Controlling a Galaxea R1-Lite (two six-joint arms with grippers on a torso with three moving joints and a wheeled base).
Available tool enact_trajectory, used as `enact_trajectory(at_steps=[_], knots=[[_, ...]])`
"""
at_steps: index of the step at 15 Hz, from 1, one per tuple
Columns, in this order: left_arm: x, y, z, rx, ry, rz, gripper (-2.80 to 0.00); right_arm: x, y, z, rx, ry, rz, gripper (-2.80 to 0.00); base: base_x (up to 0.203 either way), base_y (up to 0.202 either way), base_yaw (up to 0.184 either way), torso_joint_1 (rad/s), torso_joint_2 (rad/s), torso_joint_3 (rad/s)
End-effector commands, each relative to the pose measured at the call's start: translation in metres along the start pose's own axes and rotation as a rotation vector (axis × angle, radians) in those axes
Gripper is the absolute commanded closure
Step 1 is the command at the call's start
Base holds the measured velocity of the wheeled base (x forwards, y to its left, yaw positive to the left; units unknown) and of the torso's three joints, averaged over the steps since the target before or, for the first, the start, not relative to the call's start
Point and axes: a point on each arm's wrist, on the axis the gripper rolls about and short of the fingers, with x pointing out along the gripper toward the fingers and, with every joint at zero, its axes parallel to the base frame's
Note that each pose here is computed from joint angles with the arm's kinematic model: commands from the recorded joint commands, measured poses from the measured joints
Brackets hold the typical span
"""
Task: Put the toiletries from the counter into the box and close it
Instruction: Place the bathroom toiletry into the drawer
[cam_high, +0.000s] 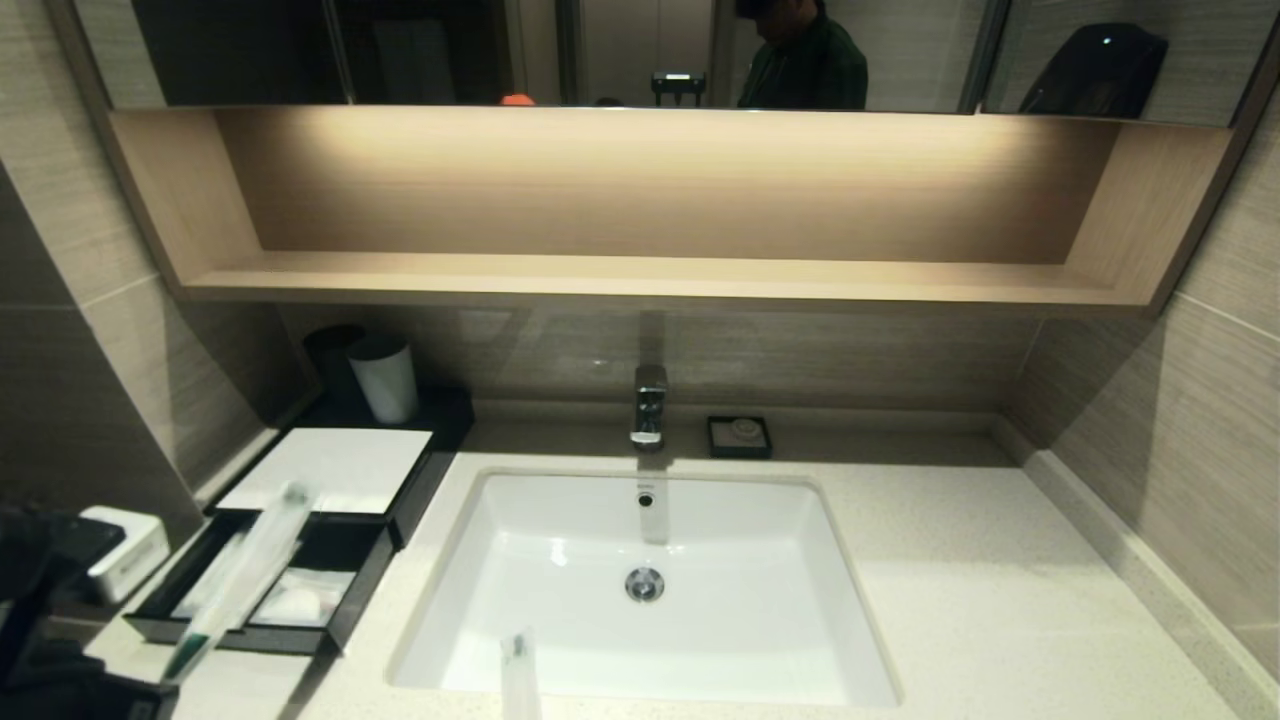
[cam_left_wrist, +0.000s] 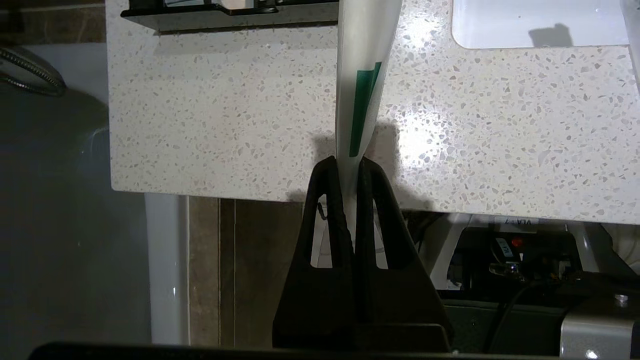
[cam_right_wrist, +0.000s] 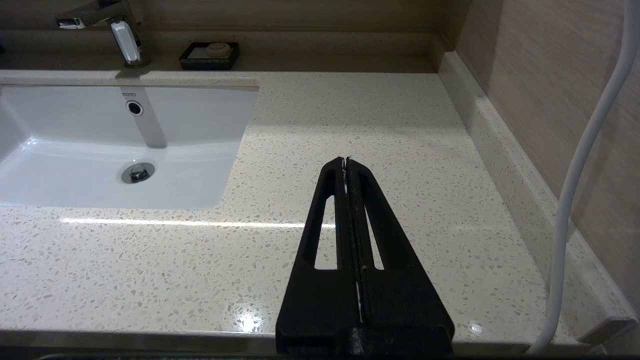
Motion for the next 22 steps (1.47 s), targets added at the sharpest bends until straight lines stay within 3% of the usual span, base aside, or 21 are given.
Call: enact_trajectory(at_steps=[1, 5, 10, 16, 22], knots=[[-0.013, 0.009, 0.011, -0.037, 0.011, 0.03, 0.0, 0.0, 0.0, 0.0, 0.0, 0.0, 0.001, 0.0, 0.0, 0.0, 0.0, 0.0, 0.0, 0.0], [-0.01, 0.027, 0.027, -0.073, 0.108, 0.098, 0.0, 0.0, 0.0, 0.0, 0.0, 0.0, 0.0, 0.0, 0.0, 0.0, 0.0, 0.0, 0.0, 0.0], [0.011, 0.064, 0.047, -0.189, 0.261, 0.159, 0.0, 0.0, 0.0, 0.0, 0.0, 0.0, 0.001, 0.0, 0.0, 0.0, 0.0, 0.0, 0.0, 0.0], [0.008, 0.079, 0.065, -0.18, 0.396, 0.067, 0.0, 0.0, 0.0, 0.0, 0.0, 0.0, 0.001, 0.0, 0.0, 0.0, 0.0, 0.0, 0.0, 0.0], [0.043, 0.092, 0.078, -0.201, 0.533, 0.01, 0.0, 0.0, 0.0, 0.0, 0.0, 0.0, 0.001, 0.0, 0.0, 0.0, 0.0, 0.0, 0.0, 0.0]])
